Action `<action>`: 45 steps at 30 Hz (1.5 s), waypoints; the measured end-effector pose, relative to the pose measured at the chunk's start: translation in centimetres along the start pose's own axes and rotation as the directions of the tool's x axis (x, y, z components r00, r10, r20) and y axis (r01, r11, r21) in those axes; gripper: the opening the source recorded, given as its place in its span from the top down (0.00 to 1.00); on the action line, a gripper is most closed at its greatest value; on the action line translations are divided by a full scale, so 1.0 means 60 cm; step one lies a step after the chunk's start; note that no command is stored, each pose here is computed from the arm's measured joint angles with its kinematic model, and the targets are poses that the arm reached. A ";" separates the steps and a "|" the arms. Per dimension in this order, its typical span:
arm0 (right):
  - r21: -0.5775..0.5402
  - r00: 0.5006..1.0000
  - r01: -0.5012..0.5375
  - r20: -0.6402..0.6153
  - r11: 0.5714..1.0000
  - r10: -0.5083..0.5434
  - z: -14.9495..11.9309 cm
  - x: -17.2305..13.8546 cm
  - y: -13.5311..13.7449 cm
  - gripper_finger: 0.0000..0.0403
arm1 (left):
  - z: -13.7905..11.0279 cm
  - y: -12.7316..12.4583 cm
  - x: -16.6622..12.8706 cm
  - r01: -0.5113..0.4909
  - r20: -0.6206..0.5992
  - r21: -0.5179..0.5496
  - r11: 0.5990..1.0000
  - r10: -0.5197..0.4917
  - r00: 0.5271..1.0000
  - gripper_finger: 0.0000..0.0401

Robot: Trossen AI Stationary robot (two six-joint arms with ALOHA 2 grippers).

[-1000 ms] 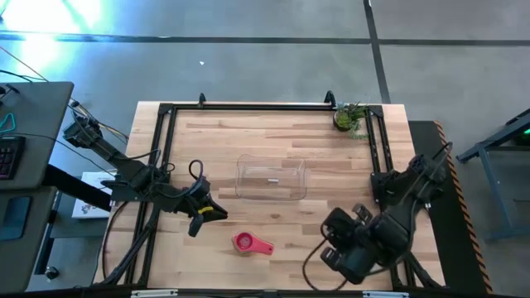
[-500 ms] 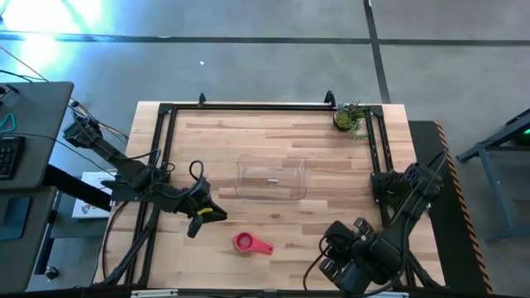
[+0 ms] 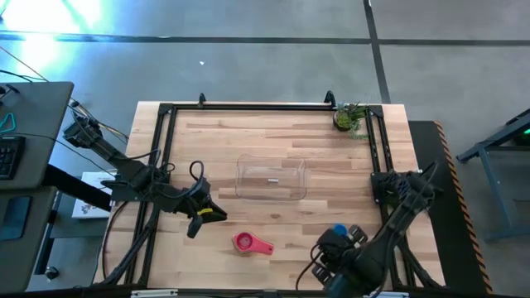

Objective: Nest measuring cups in basket
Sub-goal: Stack the blue measuring cup on top of the red measuring cup

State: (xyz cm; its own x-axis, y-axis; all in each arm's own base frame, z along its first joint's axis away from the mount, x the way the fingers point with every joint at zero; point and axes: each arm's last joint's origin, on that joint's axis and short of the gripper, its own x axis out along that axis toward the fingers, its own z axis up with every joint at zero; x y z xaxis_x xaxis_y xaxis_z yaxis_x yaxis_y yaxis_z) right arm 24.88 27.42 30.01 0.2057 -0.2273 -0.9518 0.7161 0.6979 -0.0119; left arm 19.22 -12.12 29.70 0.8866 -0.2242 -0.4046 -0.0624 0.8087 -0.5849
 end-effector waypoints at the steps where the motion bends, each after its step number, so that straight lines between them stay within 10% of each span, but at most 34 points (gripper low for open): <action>1: 0.002 1.000 0.004 0.001 1.000 -0.004 -0.001 0.002 0.001 0.65 | 0.000 0.000 0.000 0.000 0.000 0.001 1.000 0.000 1.000 0.87; 17: -0.027 0.977 0.192 -0.089 0.981 -0.194 0.005 0.091 -0.033 0.65 | 0.000 0.000 0.000 -0.001 -0.001 0.000 1.000 0.001 1.000 0.87; 31: 0.055 0.979 -0.052 -0.196 0.997 0.062 -0.010 0.173 -0.117 0.65 | -0.003 0.003 0.000 -0.019 -0.016 -0.009 1.000 0.019 1.000 0.87; 45: 0.048 0.963 -0.070 -0.256 0.996 0.080 -0.026 0.218 -0.137 0.65 | -0.003 0.004 0.000 -0.023 -0.017 -0.008 1.000 0.023 1.000 0.87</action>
State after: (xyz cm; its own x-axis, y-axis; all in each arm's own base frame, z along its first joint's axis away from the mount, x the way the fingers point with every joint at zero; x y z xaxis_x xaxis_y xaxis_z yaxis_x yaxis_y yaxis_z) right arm 20.65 19.80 17.18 0.0848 0.0109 -0.9963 0.7311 0.6787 0.0697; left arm 19.13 -12.04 29.43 0.8768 -0.2153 -0.4299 -0.0863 0.8091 -0.5813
